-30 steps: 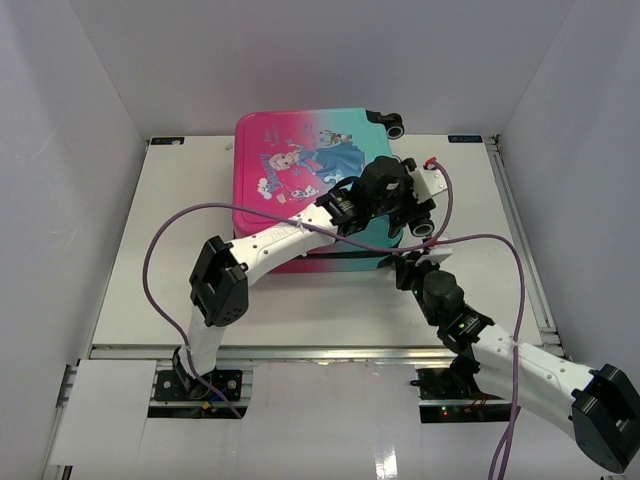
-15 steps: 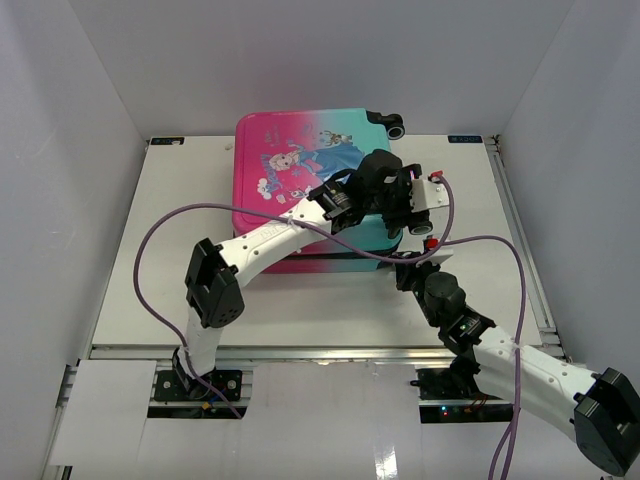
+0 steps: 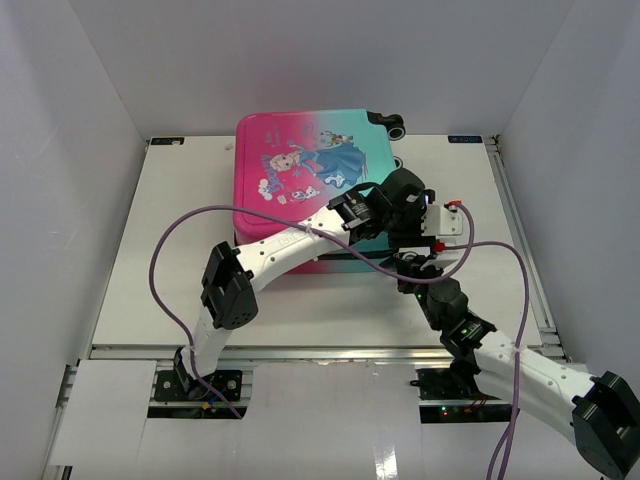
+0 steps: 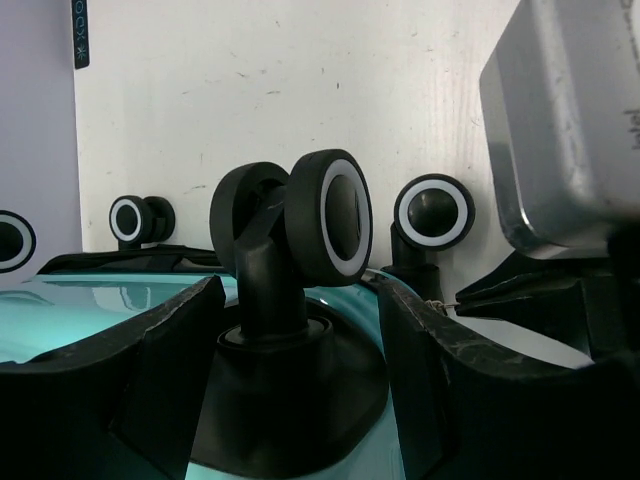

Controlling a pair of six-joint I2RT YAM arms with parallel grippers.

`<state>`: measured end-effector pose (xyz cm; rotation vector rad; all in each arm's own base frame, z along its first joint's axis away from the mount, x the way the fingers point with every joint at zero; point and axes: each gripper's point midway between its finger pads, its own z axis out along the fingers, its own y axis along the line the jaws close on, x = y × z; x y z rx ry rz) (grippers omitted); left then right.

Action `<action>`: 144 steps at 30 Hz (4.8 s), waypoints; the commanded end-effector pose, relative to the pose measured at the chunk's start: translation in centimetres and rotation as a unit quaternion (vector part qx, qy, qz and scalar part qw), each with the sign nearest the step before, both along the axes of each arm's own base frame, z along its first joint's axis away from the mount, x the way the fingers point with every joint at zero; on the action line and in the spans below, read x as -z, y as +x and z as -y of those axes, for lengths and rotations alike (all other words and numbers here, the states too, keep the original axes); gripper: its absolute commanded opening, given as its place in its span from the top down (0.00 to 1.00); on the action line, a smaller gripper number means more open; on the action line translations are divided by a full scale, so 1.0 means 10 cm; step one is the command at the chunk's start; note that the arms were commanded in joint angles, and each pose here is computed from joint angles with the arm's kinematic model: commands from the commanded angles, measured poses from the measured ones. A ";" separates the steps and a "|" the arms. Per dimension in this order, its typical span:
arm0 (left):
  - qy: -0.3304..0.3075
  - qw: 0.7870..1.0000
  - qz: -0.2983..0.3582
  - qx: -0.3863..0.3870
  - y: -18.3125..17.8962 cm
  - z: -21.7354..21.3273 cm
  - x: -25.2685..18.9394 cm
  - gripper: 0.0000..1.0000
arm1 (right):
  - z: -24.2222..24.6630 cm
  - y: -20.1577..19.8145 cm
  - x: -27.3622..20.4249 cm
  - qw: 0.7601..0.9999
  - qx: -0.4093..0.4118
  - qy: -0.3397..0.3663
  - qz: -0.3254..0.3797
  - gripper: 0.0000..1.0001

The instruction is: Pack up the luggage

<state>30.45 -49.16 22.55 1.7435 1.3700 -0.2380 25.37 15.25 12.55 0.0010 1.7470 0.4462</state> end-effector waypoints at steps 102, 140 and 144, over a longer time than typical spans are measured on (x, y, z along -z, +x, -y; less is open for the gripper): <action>-0.070 0.883 -0.143 -0.442 0.44 -2.61 1.27 1.00 | 0.15 0.98 -0.31 0.975 -0.158 0.154 -0.027 0.92; -0.233 0.842 0.199 -0.445 1.33 -0.12 -0.68 0.56 | -0.04 0.69 -0.22 0.940 -0.256 0.224 -0.038 0.92; -0.263 0.831 0.132 -0.473 1.40 -0.17 -0.55 0.68 | -0.01 0.71 -0.17 0.945 -0.244 0.214 -0.045 0.92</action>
